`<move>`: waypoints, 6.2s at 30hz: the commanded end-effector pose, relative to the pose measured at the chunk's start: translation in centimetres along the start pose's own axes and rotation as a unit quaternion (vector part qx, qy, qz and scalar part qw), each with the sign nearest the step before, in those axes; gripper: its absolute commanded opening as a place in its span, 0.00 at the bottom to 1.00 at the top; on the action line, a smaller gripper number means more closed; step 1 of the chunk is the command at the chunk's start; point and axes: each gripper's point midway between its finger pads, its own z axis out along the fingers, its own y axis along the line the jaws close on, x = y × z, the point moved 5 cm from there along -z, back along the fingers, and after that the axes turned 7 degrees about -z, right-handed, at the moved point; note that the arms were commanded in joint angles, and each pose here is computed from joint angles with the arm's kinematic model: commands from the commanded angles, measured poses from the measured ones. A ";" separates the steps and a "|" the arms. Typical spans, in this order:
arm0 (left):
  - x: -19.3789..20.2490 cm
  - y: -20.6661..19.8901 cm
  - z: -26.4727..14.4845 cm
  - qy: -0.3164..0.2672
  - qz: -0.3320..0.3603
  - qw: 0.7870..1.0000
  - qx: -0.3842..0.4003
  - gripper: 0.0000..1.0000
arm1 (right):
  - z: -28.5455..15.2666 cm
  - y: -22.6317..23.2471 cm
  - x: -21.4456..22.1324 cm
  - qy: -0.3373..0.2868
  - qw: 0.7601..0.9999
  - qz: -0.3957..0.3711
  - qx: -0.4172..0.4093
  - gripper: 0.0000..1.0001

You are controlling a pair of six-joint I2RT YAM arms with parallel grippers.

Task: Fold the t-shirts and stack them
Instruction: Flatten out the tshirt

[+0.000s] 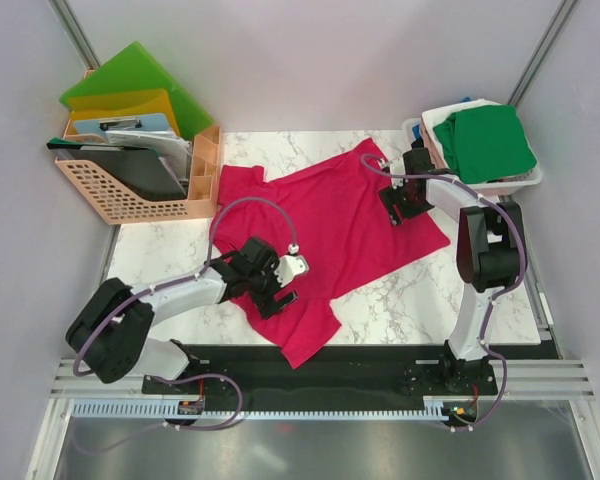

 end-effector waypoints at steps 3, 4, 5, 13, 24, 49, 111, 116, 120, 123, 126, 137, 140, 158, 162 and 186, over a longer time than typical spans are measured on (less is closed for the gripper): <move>2.6 0.6 -2.0 0.017 0.030 0.998 -0.053 1.00 | -2.2 -3.3 2.3 0.019 0.998 0.020 0.048 0.78; 2.7 0.8 -2.3 0.014 0.031 0.998 -0.062 1.00 | -2.6 -3.5 2.8 0.021 0.999 0.021 0.046 0.78; 2.5 1.1 -2.8 0.005 0.035 0.997 -0.075 1.00 | -2.9 -3.4 3.9 0.034 0.998 0.015 0.040 0.78; 1.6 2.1 -3.4 -0.002 0.035 0.995 -0.091 1.00 | -6.6 -4.3 9.1 0.053 0.998 0.022 0.039 0.79; -1.0 2.6 -4.5 -0.049 0.007 0.992 -0.112 1.00 | -10.5 -2.7 8.4 -0.027 0.999 0.007 0.030 0.78; -0.3 3.3 -4.1 -0.050 0.017 0.989 -0.140 1.00 | -3.9 -3.9 7.0 0.006 0.999 0.040 0.008 0.76; 1.4 4.2 -4.3 -0.073 0.010 0.978 -0.195 1.00 | -14.8 -3.6 13.2 -0.020 0.999 0.045 -0.012 0.75; -2.7 7.5 -4.2 -0.090 -0.013 0.973 -0.211 1.00 | -15.9 -3.1 9.8 -0.073 0.996 0.033 -0.030 0.77; -6.4 9.1 -6.3 -0.130 0.002 0.962 -0.238 1.00 | -16.5 -3.2 8.7 -0.084 0.996 0.013 0.002 0.78; -8.5 8.9 -8.2 -0.153 0.001 0.962 -0.228 1.00 | -16.5 -3.5 8.8 -0.076 0.997 0.009 0.013 0.79; -9.2 8.4 -9.4 -0.161 0.000 0.963 -0.214 1.00 | -16.1 -3.6 9.1 -0.070 0.997 0.007 0.014 0.79; -1.6 1.1 -7.4 -0.085 -0.023 0.996 -0.027 1.00 | -16.2 -3.3 9.3 -0.068 0.998 -0.004 0.007 0.79; 0.7 0.4 -5.6 -0.033 -0.034 0.999 -0.002 0.99 | -15.6 -3.2 9.6 -0.061 0.998 -0.003 0.003 0.79; 3.1 2.1 -3.6 0.064 -0.030 0.997 -0.040 0.97 | -15.6 -3.5 10.1 -0.056 0.998 -0.008 0.021 0.79; 3.4 1.8 -5.2 0.074 -0.018 0.996 -0.041 0.98 | -16.0 -3.9 9.6 -0.059 0.998 -0.015 0.031 0.79; -3.9 2.5 -7.7 -0.069 -0.031 0.996 -0.051 1.00 | -13.8 -3.7 10.2 -0.048 0.999 -0.003 0.015 0.80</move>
